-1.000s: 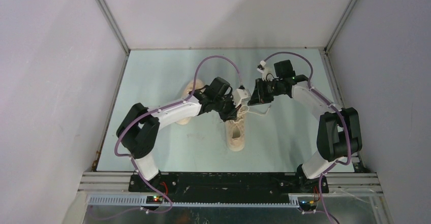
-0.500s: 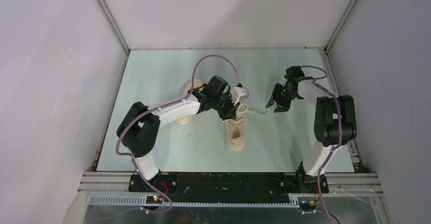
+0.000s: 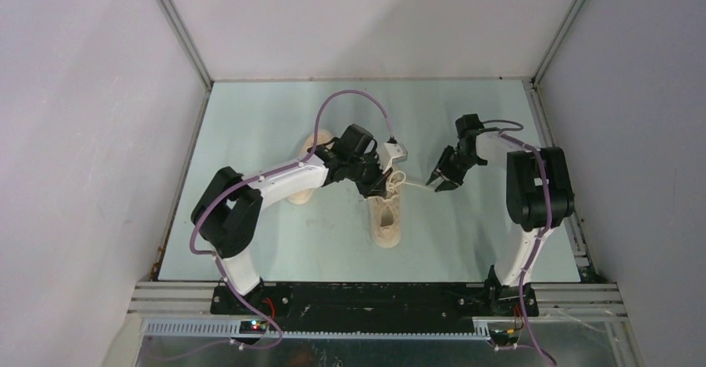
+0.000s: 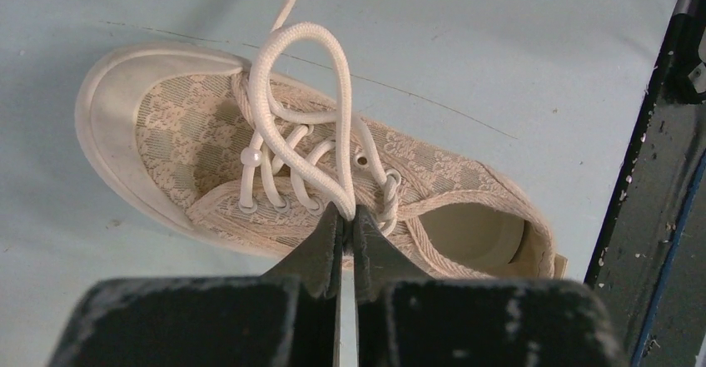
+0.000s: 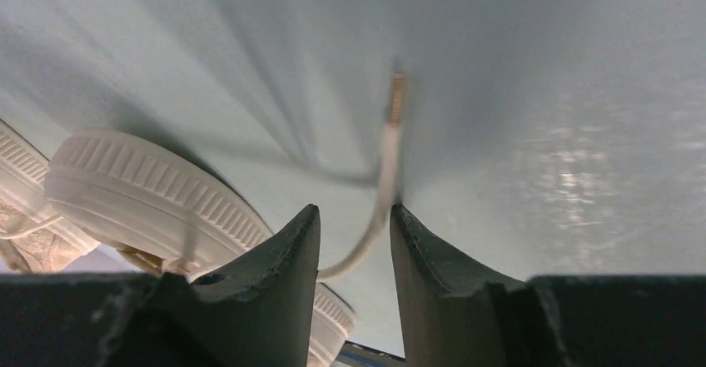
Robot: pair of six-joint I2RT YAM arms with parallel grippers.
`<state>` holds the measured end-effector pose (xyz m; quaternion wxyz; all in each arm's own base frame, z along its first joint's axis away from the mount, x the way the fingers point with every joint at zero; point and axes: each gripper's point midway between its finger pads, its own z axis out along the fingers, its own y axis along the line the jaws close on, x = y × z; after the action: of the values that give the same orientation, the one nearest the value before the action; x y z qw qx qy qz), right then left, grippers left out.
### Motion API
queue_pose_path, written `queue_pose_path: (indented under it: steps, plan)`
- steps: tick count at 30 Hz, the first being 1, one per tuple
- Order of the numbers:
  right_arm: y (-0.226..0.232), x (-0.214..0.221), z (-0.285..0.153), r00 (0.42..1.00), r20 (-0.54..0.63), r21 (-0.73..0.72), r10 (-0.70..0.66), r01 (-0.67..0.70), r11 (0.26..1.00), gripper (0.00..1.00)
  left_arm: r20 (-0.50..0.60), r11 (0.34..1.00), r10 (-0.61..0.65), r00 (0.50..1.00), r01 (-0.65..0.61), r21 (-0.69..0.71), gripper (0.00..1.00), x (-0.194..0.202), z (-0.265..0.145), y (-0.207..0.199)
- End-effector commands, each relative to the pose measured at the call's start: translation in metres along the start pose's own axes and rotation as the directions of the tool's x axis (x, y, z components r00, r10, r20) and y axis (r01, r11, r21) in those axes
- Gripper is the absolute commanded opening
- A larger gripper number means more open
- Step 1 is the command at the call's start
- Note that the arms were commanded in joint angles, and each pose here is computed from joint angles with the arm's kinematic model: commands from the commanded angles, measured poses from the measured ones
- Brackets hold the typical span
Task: Tie the shoes
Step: Cross the shoelace with the shoelace.
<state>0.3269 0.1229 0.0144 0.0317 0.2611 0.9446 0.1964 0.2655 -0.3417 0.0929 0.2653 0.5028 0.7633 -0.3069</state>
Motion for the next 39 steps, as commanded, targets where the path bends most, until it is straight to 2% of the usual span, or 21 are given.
queue_pose_path:
  steps: [1, 2, 3, 4, 6, 9, 12, 16, 21, 22, 24, 27, 33, 36, 39]
  plan:
    - [-0.004, 0.015, 0.024, 0.999, -0.041, 0.081, 0.013, -0.009, 0.997, 0.36, 0.031, 0.999, 0.03, 0.999, -0.029, -0.012, 0.03, -0.014, -0.009, 0.001]
    - [-0.004, 0.015, 0.025, 0.999, -0.042, 0.081, 0.011, -0.008, 0.997, 0.26, 0.029, 0.999, 0.031, 0.999, -0.031, -0.012, 0.03, -0.014, -0.01, 0.001]
    - [-0.003, 0.013, 0.026, 0.999, -0.035, 0.079, 0.008, -0.005, 0.997, 0.22, 0.029, 0.999, 0.036, 0.999, -0.035, -0.015, 0.03, -0.014, -0.011, 0.002]
    - [-0.002, 0.01, 0.025, 1.0, -0.023, 0.076, 0.005, -0.003, 0.997, 0.1, 0.028, 0.999, 0.037, 0.999, -0.037, -0.016, 0.03, -0.014, -0.011, 0.002]
    - [0.003, -0.002, 0.017, 0.999, 0.023, 0.057, -0.03, 0.029, 0.998, 0.0, 0.027, 0.999, 0.041, 0.999, -0.04, -0.014, 0.03, -0.013, -0.011, 0.001]
    - [0.023, -0.024, -0.014, 0.98, 0.119, -0.038, -0.158, 0.163, 0.986, 0.0, 0.034, 0.998, 0.056, 0.998, -0.057, 0.023, 0.04, -0.014, -0.008, -0.003]
    - [0.057, -0.028, -0.048, 0.931, 0.208, -0.172, -0.301, 0.338, 0.925, 0.0, 0.019, 0.997, 0.054, 0.998, -0.055, 0.057, 0.04, -0.011, 0.002, -0.003]
    - [0.088, -0.001, -0.085, 0.828, 0.292, -0.299, -0.479, 0.554, 0.777, 0.0, 0.02, 0.995, 0.029, 0.999, -0.03, 0.097, 0.04, -0.015, 0.01, -0.005]
    - [0.106, 0.037, -0.112, 0.701, 0.371, -0.366, -0.609, 0.713, 0.599, 0.0, 0.025, 0.994, -0.008, 1.0, 0.005, 0.111, 0.03, -0.02, 0.011, -0.004]
    - [0.114, 0.055, -0.122, 0.668, 0.382, -0.412, -0.639, 0.742, 0.529, 0.0, 0.03, 0.994, -0.02, 0.999, 0.017, 0.106, 0.03, -0.021, 0.01, -0.002]
    - [0.118, 0.064, -0.128, 0.652, 0.386, -0.447, -0.652, 0.751, 0.486, 0.0, 0.036, 0.994, -0.023, 0.999, 0.019, 0.104, 0.03, -0.022, 0.008, -0.002]
    - [0.117, 0.065, -0.134, 0.63, 0.407, -0.436, -0.661, 0.77, 0.466, 0.0, 0.04, 0.994, -0.026, 0.999, 0.022, 0.104, 0.02, -0.022, 0.005, -0.001]
    - [0.102, 0.053, -0.15, 0.618, 0.444, -0.403, -0.649, 0.784, 0.472, 0.0, 0.046, 0.996, -0.031, 0.998, 0.027, 0.085, 0.02, -0.018, 0.003, 0.001]
    - [0.104, 0.063, -0.164, 0.625, 0.445, -0.494, -0.641, 0.769, 0.407, 0.0, 0.049, 0.997, -0.042, 0.998, 0.038, 0.066, 0.02, -0.018, 0.002, 0.004]
    - [0.106, 0.068, -0.173, 0.61, 0.469, -0.515, -0.639, 0.777, 0.364, 0.0, 0.055, 0.997, -0.04, 0.998, 0.036, 0.066, 0.02, -0.02, 0.001, 0.003]
